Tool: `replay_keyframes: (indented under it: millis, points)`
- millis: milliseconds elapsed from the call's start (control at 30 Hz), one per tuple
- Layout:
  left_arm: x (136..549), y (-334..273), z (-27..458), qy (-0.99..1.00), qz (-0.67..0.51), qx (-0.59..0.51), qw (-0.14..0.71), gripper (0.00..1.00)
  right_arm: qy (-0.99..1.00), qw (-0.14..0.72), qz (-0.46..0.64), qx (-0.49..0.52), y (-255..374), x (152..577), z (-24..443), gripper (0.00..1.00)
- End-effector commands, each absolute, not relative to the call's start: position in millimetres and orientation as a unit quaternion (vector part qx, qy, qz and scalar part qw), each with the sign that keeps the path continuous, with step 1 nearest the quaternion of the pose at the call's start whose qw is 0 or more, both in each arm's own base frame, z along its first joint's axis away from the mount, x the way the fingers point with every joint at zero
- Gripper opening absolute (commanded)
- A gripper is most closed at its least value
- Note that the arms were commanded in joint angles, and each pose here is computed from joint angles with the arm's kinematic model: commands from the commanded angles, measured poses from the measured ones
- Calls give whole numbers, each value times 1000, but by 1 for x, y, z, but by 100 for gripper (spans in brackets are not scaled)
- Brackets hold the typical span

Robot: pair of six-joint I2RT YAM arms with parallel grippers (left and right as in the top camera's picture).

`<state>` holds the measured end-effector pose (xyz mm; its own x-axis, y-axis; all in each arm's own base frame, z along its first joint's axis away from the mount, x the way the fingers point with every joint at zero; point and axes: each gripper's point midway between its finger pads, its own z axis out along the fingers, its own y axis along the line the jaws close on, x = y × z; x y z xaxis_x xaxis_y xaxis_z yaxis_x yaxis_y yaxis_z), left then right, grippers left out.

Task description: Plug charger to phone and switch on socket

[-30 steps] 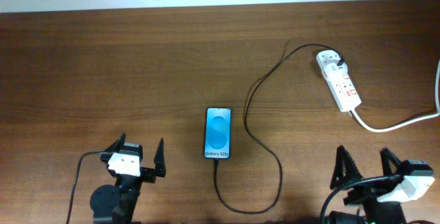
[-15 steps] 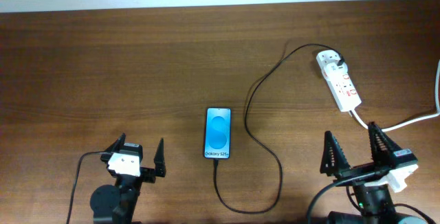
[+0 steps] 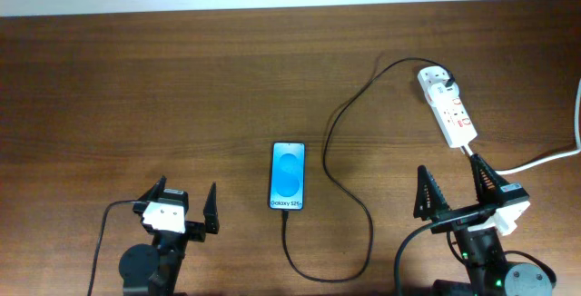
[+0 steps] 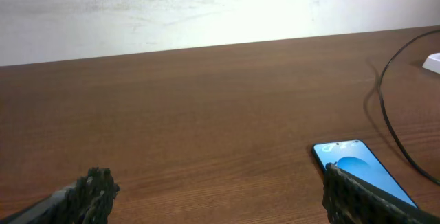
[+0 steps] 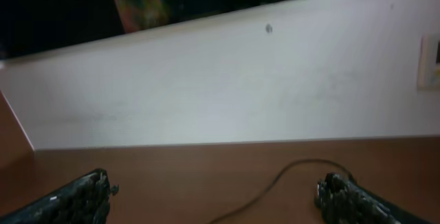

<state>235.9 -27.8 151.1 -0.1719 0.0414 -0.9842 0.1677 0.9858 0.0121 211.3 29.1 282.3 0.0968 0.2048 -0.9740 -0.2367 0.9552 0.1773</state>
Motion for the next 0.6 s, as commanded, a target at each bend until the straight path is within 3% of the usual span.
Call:
replay_keyframes:
  millis: [0,567]
  points:
    - [236,-25,149,765,-41,68,640,99,645,748,155,-19,32,213,281,98]
    - [236,-25,149,765,-41,68,640,99,604,783,134,62,2,222,282,98]
